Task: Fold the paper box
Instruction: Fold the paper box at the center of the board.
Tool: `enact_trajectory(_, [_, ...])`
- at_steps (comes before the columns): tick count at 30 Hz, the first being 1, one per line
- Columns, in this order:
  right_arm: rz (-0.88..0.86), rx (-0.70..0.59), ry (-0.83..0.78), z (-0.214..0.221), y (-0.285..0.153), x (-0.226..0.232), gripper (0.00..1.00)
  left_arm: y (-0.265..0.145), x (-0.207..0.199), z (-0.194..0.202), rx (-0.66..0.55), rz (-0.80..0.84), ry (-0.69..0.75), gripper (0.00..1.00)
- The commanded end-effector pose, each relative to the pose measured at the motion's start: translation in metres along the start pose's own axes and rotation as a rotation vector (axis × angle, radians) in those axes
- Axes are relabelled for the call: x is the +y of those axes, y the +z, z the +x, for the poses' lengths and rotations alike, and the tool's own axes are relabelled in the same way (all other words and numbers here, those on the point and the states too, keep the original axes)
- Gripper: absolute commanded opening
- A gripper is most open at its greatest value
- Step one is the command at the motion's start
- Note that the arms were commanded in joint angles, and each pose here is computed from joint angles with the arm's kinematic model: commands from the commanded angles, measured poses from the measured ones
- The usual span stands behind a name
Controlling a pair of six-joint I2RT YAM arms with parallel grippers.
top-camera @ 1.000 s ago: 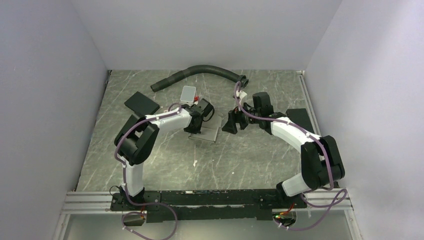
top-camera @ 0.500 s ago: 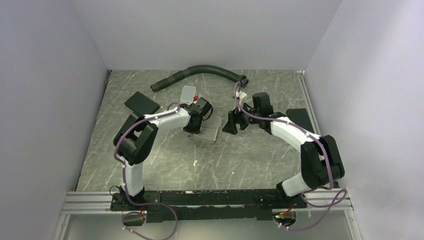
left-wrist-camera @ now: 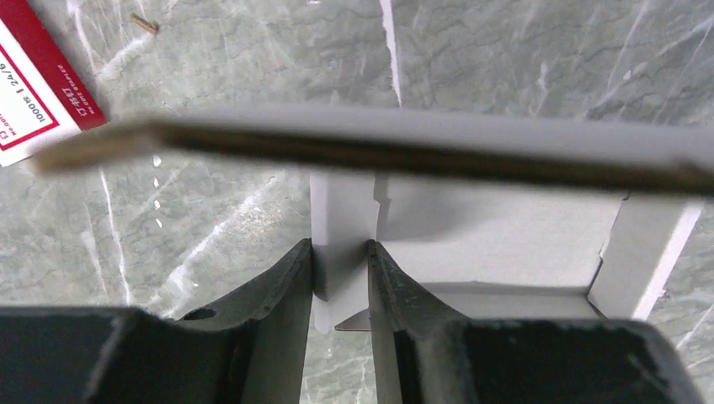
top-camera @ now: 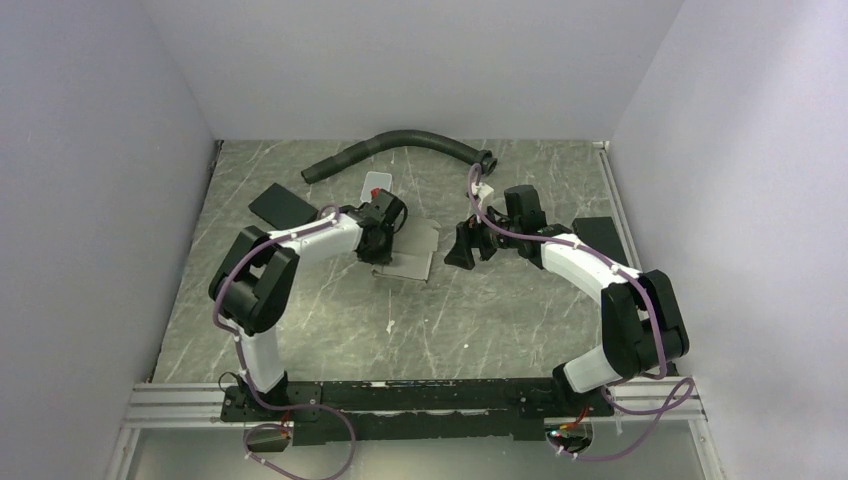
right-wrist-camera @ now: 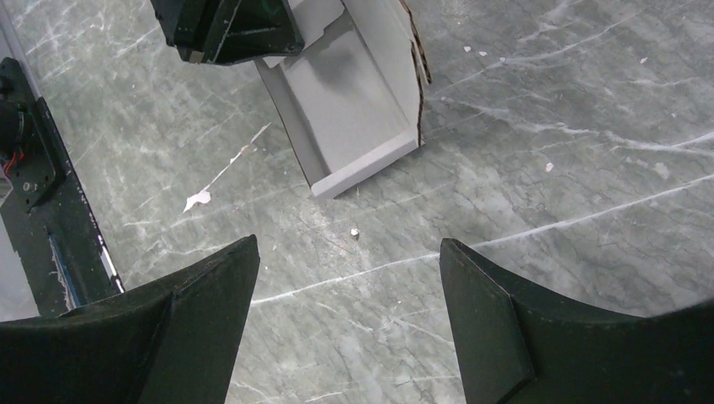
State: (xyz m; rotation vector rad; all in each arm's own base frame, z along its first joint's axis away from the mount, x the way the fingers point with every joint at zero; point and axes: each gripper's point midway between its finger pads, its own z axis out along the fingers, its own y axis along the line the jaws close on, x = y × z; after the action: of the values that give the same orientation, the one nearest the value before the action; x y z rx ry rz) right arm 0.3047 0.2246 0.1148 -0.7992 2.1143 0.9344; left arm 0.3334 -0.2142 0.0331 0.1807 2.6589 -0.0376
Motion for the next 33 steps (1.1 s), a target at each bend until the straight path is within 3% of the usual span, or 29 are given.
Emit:
enact_trajectory(1, [-0.014,-0.043,-0.049,-0.022,-0.001,0.003,0.82,-0.013,-0.009,-0.016,-0.047,0.130,-0.071,0.34])
enact_trajectory(10, [-0.023,-0.037,-0.044,-0.020,0.000,0.003,0.83,-0.011,-0.012,-0.013,-0.021,0.290,-0.150,0.36])
enact_trajectory(24, [-0.036,-0.036,0.110,-0.002,0.021,-0.001,0.81,-0.019,-0.011,-0.017,-0.045,0.348,-0.224,0.37])
enact_trajectory(33, [0.119,-0.025,0.238,0.007,0.039,-0.020,0.80,-0.014,-0.008,-0.011,-0.039,0.331,-0.253,0.27])
